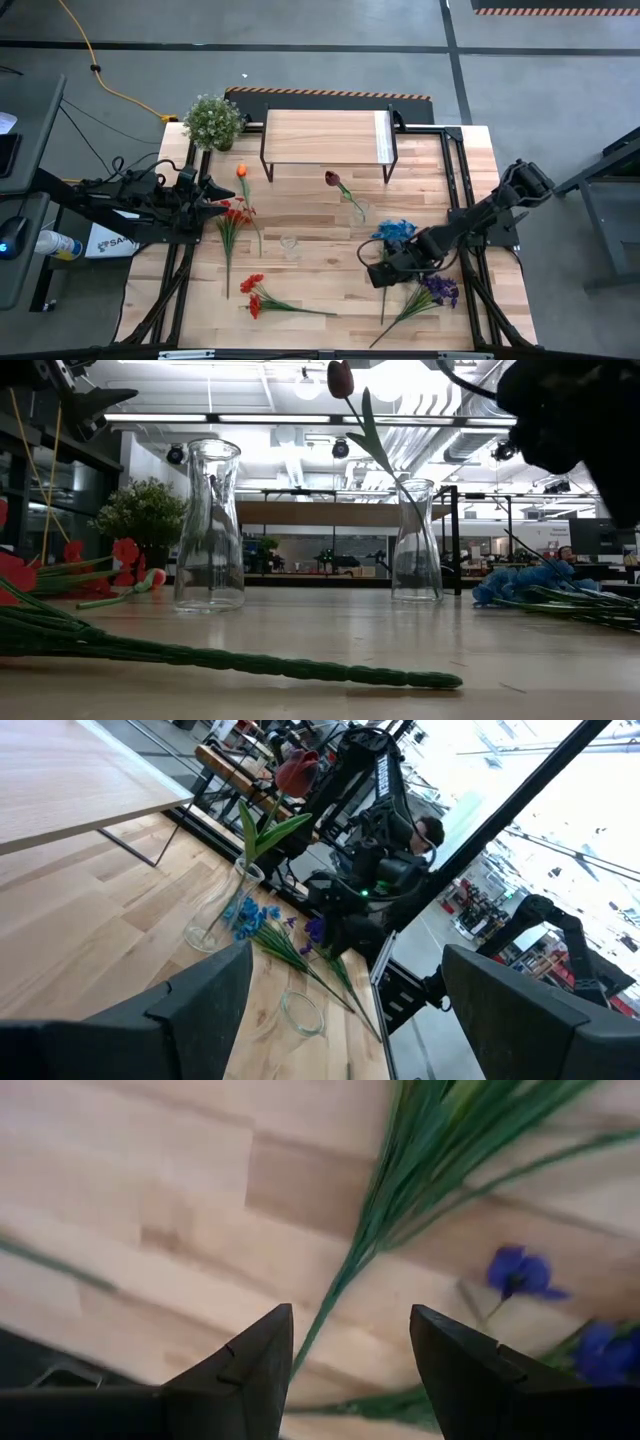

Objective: Pick and place flowers into a vace then onto a shelf
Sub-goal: Put the blue flower into the right transparent vase

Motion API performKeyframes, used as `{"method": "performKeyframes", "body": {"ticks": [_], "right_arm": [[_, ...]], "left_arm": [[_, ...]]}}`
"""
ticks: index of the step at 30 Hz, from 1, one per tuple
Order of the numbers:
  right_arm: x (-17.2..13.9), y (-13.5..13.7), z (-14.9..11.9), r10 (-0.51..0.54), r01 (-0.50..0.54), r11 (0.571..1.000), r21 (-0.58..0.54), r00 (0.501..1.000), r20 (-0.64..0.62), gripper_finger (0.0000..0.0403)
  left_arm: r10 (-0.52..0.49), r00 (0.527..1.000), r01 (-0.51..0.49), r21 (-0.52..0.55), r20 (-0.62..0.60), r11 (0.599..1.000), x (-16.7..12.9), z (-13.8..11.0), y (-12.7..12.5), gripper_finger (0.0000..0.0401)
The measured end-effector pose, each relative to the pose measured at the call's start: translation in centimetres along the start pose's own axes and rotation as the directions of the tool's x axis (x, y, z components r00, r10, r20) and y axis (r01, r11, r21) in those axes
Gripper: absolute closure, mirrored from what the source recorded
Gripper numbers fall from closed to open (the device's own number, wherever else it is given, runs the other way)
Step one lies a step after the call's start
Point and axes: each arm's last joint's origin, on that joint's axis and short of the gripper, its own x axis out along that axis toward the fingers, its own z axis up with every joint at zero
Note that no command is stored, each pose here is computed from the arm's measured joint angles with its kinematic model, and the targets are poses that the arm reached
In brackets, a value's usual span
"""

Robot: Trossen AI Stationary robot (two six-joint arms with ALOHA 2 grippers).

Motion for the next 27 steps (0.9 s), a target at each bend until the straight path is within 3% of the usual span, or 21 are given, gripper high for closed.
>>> {"method": "performKeyframes", "body": {"ticks": [27], "right_arm": [[0.62, -0.04, 0.77, -0.028, 0.028, 1.0, -0.005, 0.996, 0.086, 0.021]], "left_arm": [[0.001, 1.0, -0.001, 0.0, 0.0, 1.0, 0.0, 0.0, 0.01, 0.0043]]}}
